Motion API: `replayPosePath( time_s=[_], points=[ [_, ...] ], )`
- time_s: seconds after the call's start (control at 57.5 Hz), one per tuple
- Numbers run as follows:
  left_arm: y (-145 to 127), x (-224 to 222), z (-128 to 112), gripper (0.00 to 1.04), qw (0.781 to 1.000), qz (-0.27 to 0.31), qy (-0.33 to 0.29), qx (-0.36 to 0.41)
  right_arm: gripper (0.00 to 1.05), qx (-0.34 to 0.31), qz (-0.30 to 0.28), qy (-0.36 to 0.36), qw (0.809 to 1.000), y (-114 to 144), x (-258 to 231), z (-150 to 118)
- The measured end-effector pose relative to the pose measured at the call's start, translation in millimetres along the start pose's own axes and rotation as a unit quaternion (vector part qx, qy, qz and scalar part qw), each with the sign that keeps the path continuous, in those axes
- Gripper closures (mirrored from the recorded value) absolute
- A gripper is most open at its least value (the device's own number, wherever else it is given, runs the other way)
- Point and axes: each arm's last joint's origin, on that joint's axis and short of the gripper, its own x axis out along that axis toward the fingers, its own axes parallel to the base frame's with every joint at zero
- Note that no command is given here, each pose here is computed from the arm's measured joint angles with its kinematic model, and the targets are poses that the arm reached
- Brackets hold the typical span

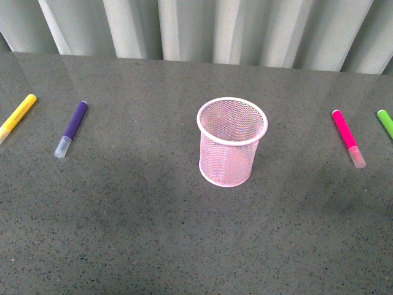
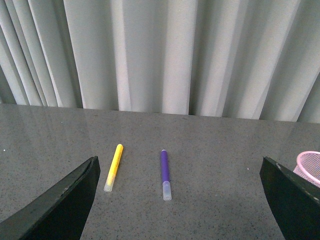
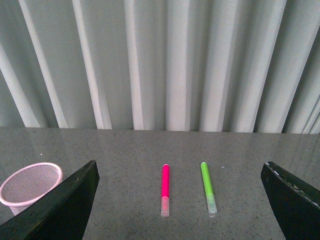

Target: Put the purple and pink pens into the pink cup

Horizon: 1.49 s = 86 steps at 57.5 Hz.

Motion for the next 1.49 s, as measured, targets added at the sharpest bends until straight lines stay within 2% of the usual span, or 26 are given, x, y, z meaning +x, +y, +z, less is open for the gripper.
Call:
replayPosePath(
  time_s=[0.087,0.174,0.261,0.365,0.469,0.678,0.817,0.886,0.973,1.095,1.251,1.494],
  points=[
    [0.0,0.0,0.0,0.07,1.0,0.0,0.001,0.0,0.07,0.0,0.0,0.0,1.0,0.0,0.0,0.0],
    [0.4,2.6,-0.7,0.07,0.99,0.048,0.123,-0.046,0.07,0.0,0.0,0.0,1.0,0.0,0.0,0.0],
    [1.7,15.7,-0.4,0.07,0.979,0.048,0.178,-0.086,0.07,0.0,0.001,0.0,1.0,0.0,0.0,0.0],
    [7.3,37.2,9.7,0.07,0.977,0.047,0.178,-0.102,0.07,0.0,0.0,0.0,1.0,0.0,0.0,0.0],
    [16.9,77.4,30.1,0.07,0.978,0.045,0.178,-0.099,0.07,0.0,0.0,0.0,1.0,0.0,0.0,0.0],
    [27.4,152.8,34.9,0.07,0.955,0.041,0.28,-0.085,0.07,0.0,0.0,0.0,1.0,0.0,0.0,0.0],
    [25.9,207.0,40.0,0.07,0.954,0.006,0.297,-0.035,0.07,0.0,0.0,0.0,1.0,0.0,0.0,0.0],
    [20.2,228.7,37.3,0.07,0.949,-0.006,0.314,-0.003,0.07,0.0,0.0,0.0,1.0,0.0,0.0,0.0],
    [6.6,251.5,24.0,0.07,0.933,-0.027,0.358,0.031,0.07,0.0,0.0,0.0,1.0,0.0,0.0,0.0],
    [-7.6,266.3,8.3,0.07,0.917,-0.043,0.394,0.04,0.07,0.0,0.0,0.0,1.0,0.0,0.0,0.0],
    [-23.7,287.2,-8.6,0.07,0.905,-0.047,0.419,0.046,0.07,0.0,0.0,0.0,1.0,0.0,0.0,0.0],
    [-27.2,305.6,-24.9,0.07,0.898,-0.033,0.435,0.053,0.07,0.0,0.0,0.0,1.0,0.0,0.0,0.0]
  ],
)
